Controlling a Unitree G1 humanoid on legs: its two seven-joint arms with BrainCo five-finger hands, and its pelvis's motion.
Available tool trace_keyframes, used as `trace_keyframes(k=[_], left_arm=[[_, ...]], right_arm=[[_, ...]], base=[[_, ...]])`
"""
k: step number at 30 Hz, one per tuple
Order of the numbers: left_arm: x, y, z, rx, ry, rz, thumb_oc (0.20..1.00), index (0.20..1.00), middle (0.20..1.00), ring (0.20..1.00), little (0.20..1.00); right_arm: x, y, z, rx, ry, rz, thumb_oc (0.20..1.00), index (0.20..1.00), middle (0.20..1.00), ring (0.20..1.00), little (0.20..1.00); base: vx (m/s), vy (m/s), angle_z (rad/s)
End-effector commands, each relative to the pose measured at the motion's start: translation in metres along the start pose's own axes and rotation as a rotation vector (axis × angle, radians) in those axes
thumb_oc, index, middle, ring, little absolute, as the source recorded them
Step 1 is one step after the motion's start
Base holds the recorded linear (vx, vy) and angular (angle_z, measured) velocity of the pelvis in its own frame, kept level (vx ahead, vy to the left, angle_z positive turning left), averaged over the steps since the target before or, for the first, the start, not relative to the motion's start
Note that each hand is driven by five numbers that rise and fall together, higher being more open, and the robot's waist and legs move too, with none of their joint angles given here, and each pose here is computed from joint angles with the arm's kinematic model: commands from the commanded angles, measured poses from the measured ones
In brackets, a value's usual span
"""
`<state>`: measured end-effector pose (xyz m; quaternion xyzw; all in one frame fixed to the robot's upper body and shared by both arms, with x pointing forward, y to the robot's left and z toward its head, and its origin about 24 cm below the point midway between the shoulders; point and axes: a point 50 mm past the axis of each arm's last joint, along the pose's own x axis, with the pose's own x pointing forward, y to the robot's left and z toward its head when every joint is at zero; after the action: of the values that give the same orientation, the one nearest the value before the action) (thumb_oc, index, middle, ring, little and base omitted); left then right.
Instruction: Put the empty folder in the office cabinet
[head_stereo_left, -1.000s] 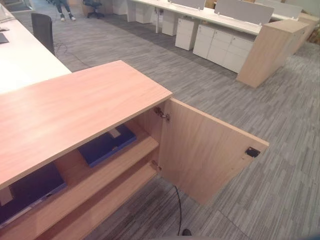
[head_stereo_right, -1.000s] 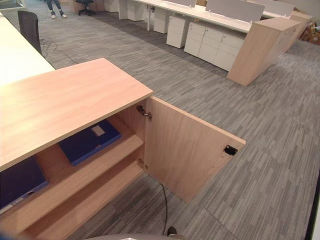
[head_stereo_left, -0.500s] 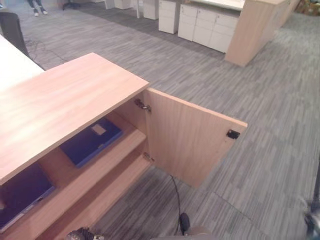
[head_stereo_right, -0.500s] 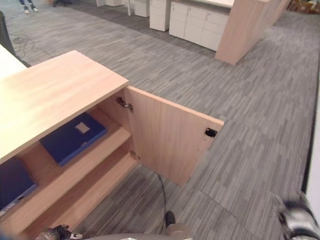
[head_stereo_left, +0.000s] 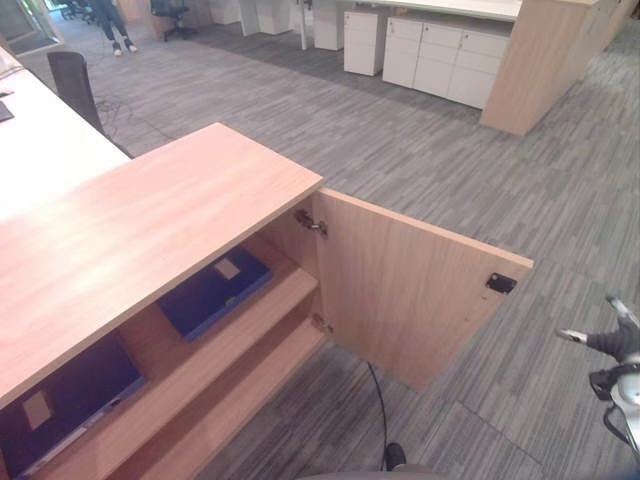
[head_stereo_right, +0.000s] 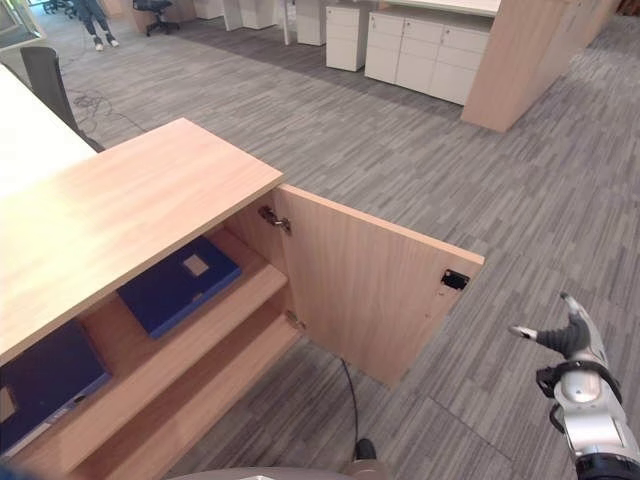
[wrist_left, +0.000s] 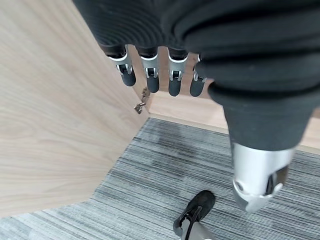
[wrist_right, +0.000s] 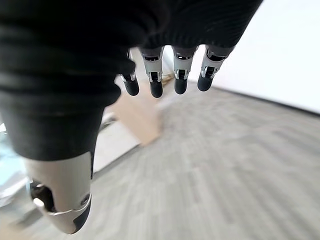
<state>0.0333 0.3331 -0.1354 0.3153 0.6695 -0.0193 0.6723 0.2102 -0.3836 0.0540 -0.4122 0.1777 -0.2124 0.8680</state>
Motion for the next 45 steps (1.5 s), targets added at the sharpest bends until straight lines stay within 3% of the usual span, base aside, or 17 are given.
trace_keyframes(k=[1, 2, 4, 11, 15, 28, 36, 45], left_arm=[[0.001, 0.001, 0.021, -0.001, -0.014, 0.039, 1.0, 1.0, 1.0, 1.0, 1.0], [0.001, -0.019, 0.017, -0.063, -0.002, -0.009, 1.0, 1.0, 1.0, 1.0, 1.0], [0.001, -0.024, 0.014, -0.084, 0.006, -0.021, 1.0, 1.0, 1.0, 1.0, 1.0], [0.001, -0.025, 0.019, -0.068, -0.014, -0.018, 1.0, 1.0, 1.0, 1.0, 1.0], [0.001, -0.044, 0.025, -0.084, -0.017, -0.071, 1.0, 1.0, 1.0, 1.0, 1.0], [-0.001, -0.066, 0.02, -0.078, -0.015, -0.131, 1.0, 1.0, 1.0, 1.0, 1.0], [-0.002, -0.068, 0.015, -0.073, -0.011, -0.143, 1.0, 1.0, 1.0, 1.0, 1.0], [-0.002, -0.069, 0.009, -0.052, -0.011, -0.162, 1.0, 1.0, 1.0, 1.0, 1.0]], right_arm=[[0.007, 0.002, 0.029, 0.01, -0.134, 0.031, 1.0, 1.0, 1.0, 1.0, 1.0], [0.009, 0.001, 0.029, 0.016, -0.132, 0.026, 1.0, 1.0, 1.0, 1.0, 1.0], [0.011, -0.001, 0.03, 0.005, -0.131, 0.024, 1.0, 1.0, 1.0, 1.0, 1.0], [0.022, -0.011, 0.04, 0.002, -0.138, 0.0, 1.0, 1.0, 1.0, 1.0, 1.0], [0.027, -0.015, 0.049, 0.004, -0.162, 0.005, 1.0, 1.0, 1.0, 1.0, 1.0], [0.033, -0.005, 0.093, 0.132, -0.316, 0.092, 1.0, 1.0, 1.0, 1.0, 1.0], [0.027, 0.019, 0.119, 0.109, -0.424, 0.256, 1.0, 1.0, 1.0, 1.0, 1.0], [0.005, 0.061, 0.137, -0.081, -0.536, 0.607, 1.0, 1.0, 1.0, 1.0, 1.0]], base=[[0.01, 0.033, 0.01], [0.0, 0.0, 0.0], [0.0, 0.0, 0.0], [0.0, 0.0, 0.0], [0.0, 0.0, 0.0], [0.0, 0.0, 0.0], [0.0, -0.002, 0.01], [0.0, -0.009, 0.03]])
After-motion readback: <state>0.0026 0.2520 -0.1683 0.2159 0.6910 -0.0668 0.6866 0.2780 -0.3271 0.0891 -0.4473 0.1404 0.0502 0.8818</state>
